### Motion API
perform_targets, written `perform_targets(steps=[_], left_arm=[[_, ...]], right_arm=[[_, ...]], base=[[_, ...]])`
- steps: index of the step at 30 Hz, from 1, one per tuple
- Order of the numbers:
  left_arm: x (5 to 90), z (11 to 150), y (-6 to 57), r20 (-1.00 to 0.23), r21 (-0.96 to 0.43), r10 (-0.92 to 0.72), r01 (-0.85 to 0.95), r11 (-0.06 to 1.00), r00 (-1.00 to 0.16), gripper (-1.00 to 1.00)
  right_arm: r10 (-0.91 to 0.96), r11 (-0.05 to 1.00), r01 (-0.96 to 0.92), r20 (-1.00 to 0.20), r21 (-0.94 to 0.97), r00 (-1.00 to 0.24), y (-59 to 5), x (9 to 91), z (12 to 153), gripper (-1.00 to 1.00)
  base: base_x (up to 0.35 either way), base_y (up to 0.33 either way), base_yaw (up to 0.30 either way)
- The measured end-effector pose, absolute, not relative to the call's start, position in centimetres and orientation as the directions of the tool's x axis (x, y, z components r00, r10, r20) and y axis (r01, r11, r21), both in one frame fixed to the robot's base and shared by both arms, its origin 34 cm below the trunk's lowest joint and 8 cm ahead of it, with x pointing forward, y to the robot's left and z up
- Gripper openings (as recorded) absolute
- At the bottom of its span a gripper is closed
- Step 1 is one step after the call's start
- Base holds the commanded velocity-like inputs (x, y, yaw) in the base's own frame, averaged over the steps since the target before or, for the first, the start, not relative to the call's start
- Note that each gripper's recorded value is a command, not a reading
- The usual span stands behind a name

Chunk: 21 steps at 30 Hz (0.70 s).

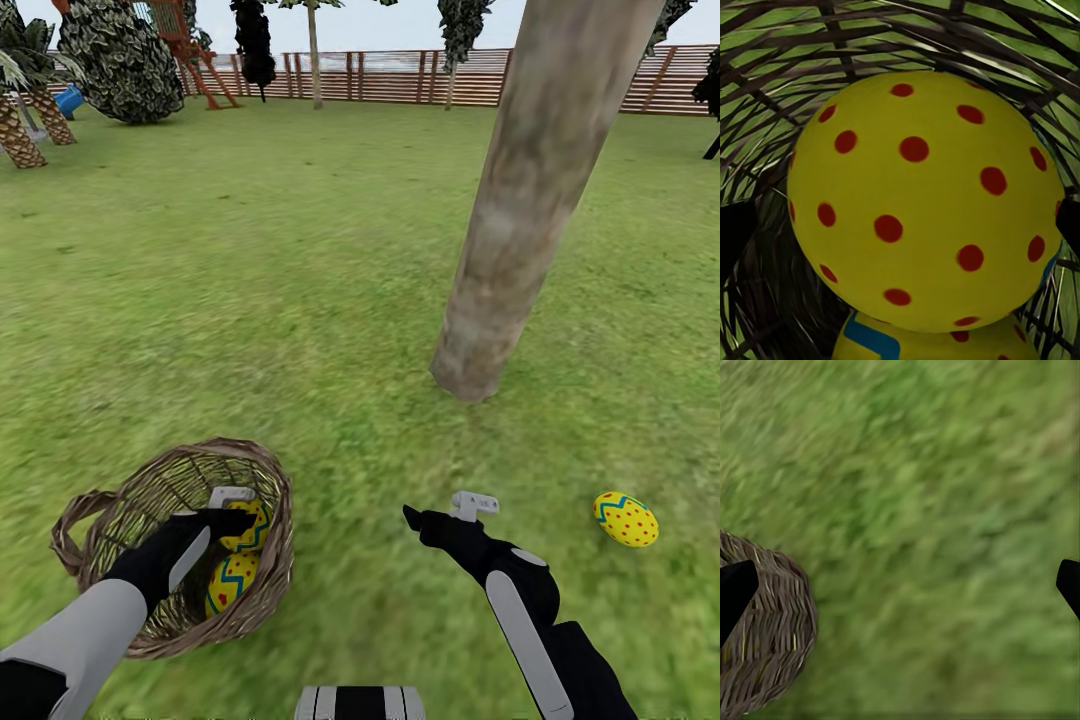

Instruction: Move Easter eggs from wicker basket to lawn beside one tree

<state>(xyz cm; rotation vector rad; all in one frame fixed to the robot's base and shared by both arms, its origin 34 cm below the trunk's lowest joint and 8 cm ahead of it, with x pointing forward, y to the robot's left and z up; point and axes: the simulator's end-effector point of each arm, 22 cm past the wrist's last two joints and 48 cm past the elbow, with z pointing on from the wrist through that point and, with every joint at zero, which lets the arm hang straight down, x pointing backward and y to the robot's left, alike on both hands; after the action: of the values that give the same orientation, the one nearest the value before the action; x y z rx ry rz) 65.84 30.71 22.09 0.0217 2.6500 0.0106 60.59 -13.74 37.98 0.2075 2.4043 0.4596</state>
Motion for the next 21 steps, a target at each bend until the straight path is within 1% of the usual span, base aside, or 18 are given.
perform_targets(steps=[14, 21], left_arm=[[65.24, 20.85, 30.7, -0.454, 0.01, 0.018, 0.015, 1.0, -0.891, 1.0], [65.83, 21.27, 30.34, -0.474, 0.009, 0.027, 0.026, 1.0, -0.88, 1.0]], right_arm=[[0.266, 0.925, 0.036, -0.575, 0.378, -0.774, -13.71, 60.34, 36.87, 1.0], [0.266, 0.925, 0.036, -0.575, 0.378, -0.774, -13.71, 60.34, 36.87, 1.0]], base=[[0.0, 0.0, 0.0], [0.0, 0.0, 0.0]])
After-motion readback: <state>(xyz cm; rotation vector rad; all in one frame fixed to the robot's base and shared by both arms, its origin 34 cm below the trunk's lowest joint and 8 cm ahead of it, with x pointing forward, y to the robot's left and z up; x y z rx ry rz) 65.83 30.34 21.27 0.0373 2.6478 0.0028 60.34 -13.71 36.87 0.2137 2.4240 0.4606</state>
